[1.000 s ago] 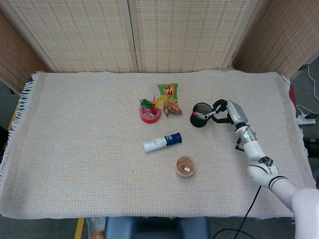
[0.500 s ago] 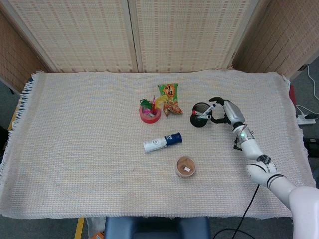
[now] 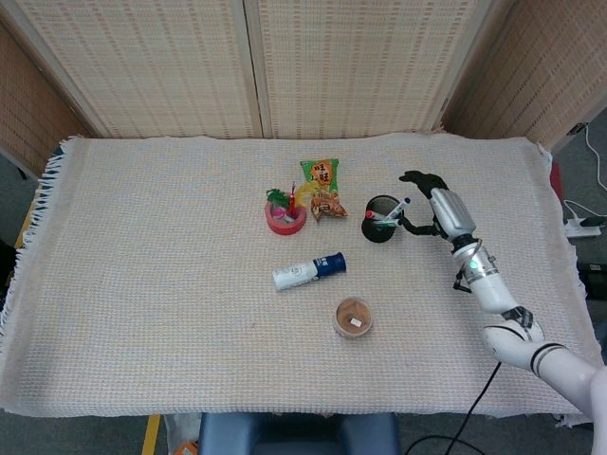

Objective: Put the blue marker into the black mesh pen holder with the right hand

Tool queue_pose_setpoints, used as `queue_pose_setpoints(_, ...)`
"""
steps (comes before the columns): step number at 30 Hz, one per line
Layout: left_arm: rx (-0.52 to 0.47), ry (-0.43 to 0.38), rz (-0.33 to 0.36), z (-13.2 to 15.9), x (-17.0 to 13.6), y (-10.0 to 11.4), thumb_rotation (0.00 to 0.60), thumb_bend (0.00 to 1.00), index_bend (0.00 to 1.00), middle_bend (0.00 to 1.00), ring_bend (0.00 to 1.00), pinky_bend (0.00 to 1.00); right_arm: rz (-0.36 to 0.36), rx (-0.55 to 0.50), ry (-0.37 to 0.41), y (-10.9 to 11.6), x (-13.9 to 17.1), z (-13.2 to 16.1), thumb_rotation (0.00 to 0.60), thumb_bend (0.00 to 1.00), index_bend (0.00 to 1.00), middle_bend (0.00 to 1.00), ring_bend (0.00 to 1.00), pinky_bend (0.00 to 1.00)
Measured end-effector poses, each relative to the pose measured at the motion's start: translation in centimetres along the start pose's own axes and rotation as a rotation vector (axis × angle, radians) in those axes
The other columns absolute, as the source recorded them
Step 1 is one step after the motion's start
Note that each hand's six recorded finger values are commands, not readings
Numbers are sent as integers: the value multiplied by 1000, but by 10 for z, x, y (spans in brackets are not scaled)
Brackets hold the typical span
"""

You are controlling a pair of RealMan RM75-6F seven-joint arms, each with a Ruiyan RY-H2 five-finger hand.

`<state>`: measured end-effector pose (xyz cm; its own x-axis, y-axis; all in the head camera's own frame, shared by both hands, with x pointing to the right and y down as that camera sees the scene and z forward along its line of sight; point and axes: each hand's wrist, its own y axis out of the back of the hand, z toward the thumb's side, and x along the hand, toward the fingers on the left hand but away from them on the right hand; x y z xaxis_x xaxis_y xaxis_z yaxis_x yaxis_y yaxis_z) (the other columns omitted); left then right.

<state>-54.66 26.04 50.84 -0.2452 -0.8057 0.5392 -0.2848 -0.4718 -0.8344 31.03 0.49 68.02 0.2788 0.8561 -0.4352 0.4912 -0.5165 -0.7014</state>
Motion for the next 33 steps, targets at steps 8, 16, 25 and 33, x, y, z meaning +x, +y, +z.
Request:
queue_pose_setpoints(8,2,-18,0,5,-1,0,600,409,205,44,0,265,-121,283,97,19,92,27,600,283,390,144,210,116)
queue_pose_setpoints(16,-3,-36,10,8,-4,4,600,409,205,44,0,265,-107,535,-79,6,211,-10,600,283,381,149,215,122)
queue_pose_setpoints(25,-2,-57,31,13,-8,9,600,409,205,43,0,266,-91,558,-115,-9,244,-40,600,283,389,149,215,123)
queue_pose_setpoints(33,8,-83,24,18,-11,7,600,410,205,44,0,267,-128,527,-83,-3,249,-28,600,283,402,149,215,123)
